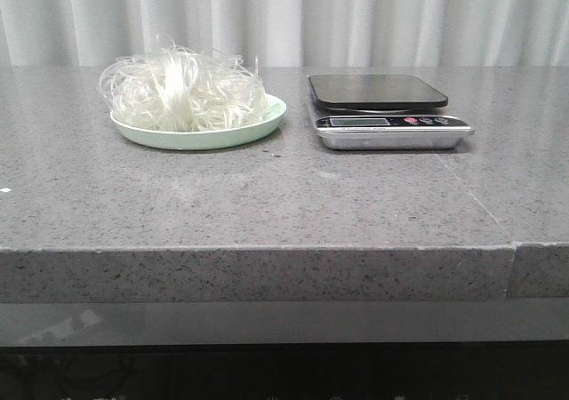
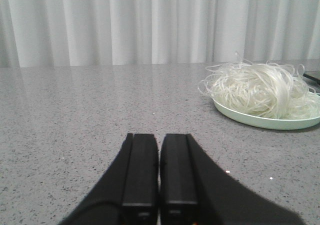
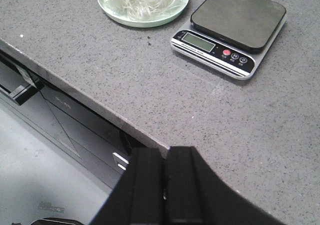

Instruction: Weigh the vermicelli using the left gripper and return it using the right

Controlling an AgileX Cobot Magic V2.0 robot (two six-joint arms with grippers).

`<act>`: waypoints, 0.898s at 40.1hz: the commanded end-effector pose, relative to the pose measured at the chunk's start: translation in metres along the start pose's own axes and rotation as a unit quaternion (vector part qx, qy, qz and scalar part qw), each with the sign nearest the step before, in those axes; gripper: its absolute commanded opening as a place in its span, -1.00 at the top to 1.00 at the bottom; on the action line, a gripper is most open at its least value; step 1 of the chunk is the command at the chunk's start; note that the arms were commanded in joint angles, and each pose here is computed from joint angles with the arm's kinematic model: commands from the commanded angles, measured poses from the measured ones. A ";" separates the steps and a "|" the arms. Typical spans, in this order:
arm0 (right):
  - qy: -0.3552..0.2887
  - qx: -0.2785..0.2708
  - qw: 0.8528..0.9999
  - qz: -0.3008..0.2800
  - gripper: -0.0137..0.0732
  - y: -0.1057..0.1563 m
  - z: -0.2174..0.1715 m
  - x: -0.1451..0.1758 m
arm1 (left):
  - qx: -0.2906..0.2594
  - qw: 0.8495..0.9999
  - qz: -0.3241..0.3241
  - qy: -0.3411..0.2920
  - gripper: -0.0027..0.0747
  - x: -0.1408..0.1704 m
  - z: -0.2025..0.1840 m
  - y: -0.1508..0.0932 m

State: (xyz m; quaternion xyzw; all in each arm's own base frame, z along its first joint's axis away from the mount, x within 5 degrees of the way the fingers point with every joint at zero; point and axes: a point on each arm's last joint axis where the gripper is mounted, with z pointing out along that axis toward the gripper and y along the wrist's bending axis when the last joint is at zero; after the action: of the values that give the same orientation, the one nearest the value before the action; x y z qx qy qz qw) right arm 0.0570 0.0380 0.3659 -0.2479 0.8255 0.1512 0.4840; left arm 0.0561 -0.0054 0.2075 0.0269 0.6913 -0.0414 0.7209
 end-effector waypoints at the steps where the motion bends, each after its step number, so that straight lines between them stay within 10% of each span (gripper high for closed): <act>1: -0.040 0.004 0.999 -0.004 0.32 -0.001 -0.004 -0.011 | 0.001 0.999 -0.014 -0.035 0.53 0.003 -0.001 0.000; 36: -0.040 0.004 0.999 -0.004 0.32 -0.001 -0.004 -0.011 | -0.014 0.998 -0.014 -0.058 0.53 -0.001 -0.001 0.002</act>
State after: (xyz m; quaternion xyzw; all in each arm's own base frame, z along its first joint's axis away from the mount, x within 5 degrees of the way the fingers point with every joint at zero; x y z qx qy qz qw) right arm 0.0570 0.0380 0.3659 -0.2479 0.8255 0.1512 0.4840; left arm 0.0560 -0.0036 0.2114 0.0085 0.6763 -0.0387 0.7355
